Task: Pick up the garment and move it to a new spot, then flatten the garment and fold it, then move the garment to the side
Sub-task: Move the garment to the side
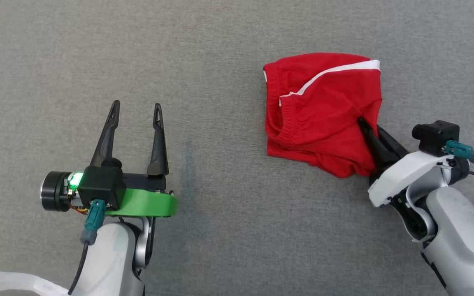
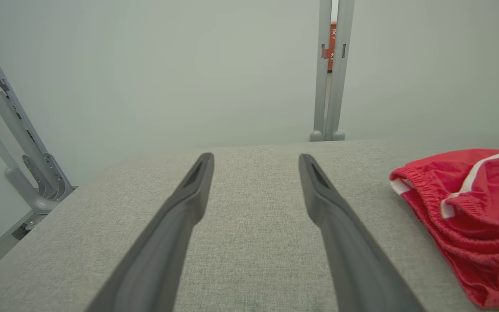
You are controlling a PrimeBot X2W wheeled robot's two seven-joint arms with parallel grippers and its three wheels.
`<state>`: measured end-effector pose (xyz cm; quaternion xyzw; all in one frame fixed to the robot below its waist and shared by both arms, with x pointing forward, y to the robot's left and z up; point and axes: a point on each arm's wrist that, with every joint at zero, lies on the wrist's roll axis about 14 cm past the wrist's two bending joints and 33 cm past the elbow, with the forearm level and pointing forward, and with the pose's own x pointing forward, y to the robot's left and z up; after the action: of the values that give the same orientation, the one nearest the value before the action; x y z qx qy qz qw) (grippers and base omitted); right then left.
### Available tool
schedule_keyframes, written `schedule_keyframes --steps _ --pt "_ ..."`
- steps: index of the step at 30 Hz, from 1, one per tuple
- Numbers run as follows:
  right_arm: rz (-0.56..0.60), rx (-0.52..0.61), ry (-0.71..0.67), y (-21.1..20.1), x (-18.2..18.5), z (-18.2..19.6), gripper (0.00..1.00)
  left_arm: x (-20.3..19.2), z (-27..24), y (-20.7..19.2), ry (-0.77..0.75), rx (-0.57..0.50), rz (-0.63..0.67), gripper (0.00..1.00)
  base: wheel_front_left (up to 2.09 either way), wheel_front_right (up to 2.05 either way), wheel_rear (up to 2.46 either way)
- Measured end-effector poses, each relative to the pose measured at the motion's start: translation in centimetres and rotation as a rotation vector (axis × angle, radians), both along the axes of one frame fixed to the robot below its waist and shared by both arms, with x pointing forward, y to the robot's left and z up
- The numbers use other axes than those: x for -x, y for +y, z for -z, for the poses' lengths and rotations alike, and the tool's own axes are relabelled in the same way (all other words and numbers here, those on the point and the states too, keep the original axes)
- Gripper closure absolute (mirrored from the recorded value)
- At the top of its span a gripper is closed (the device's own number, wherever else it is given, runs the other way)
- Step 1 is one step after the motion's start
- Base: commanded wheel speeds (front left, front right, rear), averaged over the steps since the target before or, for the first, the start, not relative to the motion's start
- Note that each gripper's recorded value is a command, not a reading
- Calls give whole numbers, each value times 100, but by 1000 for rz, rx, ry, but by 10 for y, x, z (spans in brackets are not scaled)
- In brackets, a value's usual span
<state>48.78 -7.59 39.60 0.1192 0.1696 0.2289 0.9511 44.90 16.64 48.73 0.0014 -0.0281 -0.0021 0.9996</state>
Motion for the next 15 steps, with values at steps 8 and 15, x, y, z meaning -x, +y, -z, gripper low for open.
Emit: schedule_keyframes --steps 8,15 --pt "140 142 -19 -96 13 0 100 -25 0 -54 -34 -4 173 0 0 0 0" --pt "226 299 -90 -177 8 -32 100 -48 0 -105 -68 11 325 0 0 0 0"
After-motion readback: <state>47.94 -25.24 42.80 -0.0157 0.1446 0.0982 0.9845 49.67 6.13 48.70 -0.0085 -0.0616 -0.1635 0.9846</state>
